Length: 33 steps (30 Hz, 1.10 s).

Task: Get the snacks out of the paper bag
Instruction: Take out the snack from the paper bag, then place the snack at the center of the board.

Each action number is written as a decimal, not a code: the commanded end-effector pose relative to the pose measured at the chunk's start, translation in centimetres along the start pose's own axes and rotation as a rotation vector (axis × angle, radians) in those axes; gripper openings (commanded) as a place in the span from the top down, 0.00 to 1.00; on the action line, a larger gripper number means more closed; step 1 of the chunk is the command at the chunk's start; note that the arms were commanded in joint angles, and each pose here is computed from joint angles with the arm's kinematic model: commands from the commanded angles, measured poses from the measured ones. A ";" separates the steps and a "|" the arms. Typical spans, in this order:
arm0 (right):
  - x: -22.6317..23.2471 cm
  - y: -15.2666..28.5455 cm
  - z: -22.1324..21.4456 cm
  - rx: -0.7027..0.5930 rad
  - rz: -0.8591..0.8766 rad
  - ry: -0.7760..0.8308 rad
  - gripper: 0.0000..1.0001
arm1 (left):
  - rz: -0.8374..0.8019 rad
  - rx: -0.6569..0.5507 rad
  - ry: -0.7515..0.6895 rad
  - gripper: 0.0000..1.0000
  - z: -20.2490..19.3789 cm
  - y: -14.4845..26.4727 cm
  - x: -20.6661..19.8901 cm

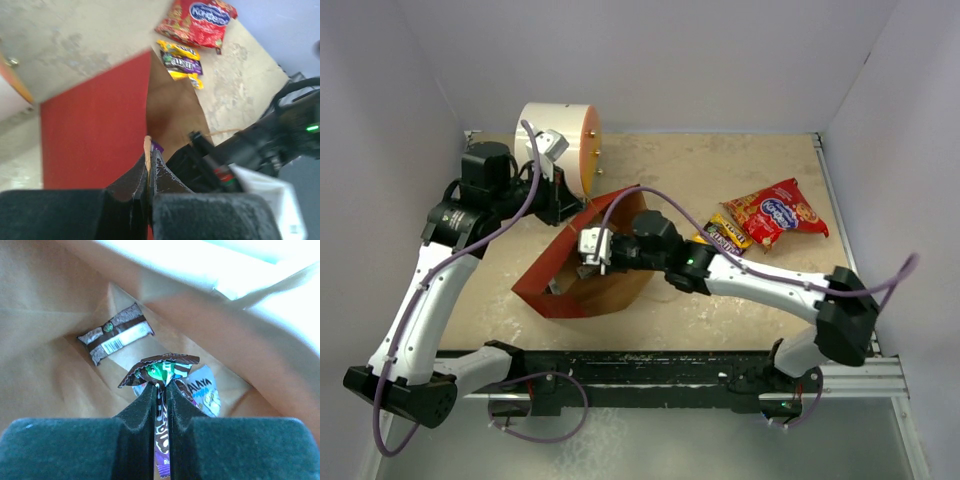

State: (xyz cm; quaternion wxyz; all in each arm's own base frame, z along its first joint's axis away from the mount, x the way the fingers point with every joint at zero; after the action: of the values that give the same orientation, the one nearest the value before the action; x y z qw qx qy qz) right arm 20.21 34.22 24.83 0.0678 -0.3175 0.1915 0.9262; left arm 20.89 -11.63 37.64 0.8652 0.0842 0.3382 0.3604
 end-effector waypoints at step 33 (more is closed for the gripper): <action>-5.3 16.6 -18.4 0.748 -0.403 -0.400 0.95 | -0.002 0.016 0.029 1.00 0.4 -0.1 -0.3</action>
State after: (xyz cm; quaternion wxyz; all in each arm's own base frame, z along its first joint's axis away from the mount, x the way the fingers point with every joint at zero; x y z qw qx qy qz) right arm 29.13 11.47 22.13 0.3889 -0.1371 0.4454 0.7947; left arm 21.59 -11.83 35.91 0.8325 0.1022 0.3915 0.3784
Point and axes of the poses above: each gripper's point midway between its finger pads, its own y axis back along the fingers, its own x axis along the line the jaws close on, z = x × y, the point moved 9 cm from there along y, back along the fingers, and after that the axes turned 15 degrees about y, right-handed, at the moved point
